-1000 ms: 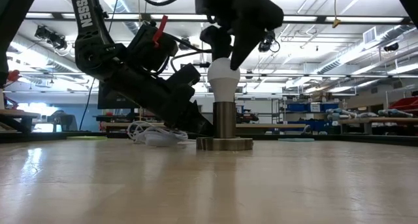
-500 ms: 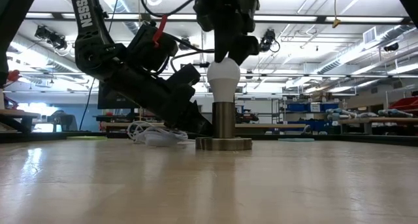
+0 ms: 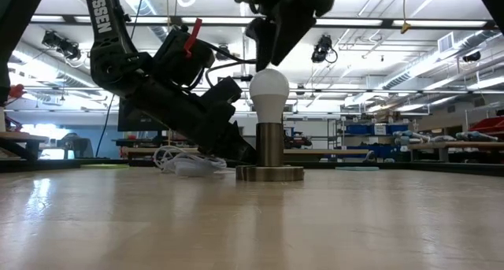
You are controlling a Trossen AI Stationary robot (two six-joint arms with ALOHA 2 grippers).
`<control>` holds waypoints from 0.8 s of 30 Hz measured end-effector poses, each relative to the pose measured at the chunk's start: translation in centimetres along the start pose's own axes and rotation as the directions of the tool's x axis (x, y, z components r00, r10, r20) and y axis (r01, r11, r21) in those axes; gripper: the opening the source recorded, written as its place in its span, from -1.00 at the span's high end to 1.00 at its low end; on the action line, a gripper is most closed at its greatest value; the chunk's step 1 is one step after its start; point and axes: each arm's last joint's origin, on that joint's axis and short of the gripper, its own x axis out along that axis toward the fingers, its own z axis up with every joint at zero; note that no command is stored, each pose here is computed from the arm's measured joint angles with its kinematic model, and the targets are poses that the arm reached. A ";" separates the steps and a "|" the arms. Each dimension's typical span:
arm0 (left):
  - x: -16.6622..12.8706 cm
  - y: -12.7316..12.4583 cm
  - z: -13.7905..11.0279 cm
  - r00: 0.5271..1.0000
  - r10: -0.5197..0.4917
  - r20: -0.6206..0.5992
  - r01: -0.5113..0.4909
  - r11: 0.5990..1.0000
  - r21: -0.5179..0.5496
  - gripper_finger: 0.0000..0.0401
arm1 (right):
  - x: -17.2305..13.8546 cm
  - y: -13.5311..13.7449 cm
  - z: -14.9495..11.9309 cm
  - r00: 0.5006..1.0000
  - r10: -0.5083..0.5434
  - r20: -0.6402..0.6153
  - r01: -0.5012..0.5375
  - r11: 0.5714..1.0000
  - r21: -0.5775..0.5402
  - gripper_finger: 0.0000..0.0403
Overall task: Screw lightbulb
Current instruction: Insert the light bulb into the lamp
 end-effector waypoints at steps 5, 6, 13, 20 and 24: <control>0.0 0.0 0.0 1.000 0.000 0.000 0.000 1.000 0.000 1.00 | 0.6 0.4 0.1 1.000 0.006 0.007 -0.005 0.989 -0.150 -0.46; 0.0 0.0 0.0 1.000 0.000 0.000 0.000 1.000 0.000 1.00 | 0.6 0.4 0.2 1.000 0.004 0.010 -0.002 0.988 -0.155 -0.46; 0.0 0.0 0.0 1.000 0.000 0.000 0.000 1.000 0.001 1.00 | 1.5 0.4 0.0 1.000 0.003 0.012 -0.001 0.979 -0.205 -0.43; 0.0 0.0 0.0 1.000 0.003 0.000 -0.003 1.000 0.003 1.00 | 2.5 1.0 -0.1 0.998 -0.050 -0.024 0.043 0.978 -0.206 -0.46; 0.0 0.0 0.0 1.000 0.003 0.000 -0.003 1.000 0.003 1.00 | 2.5 1.2 0.0 1.000 -0.010 -0.011 0.008 0.978 -0.209 -0.48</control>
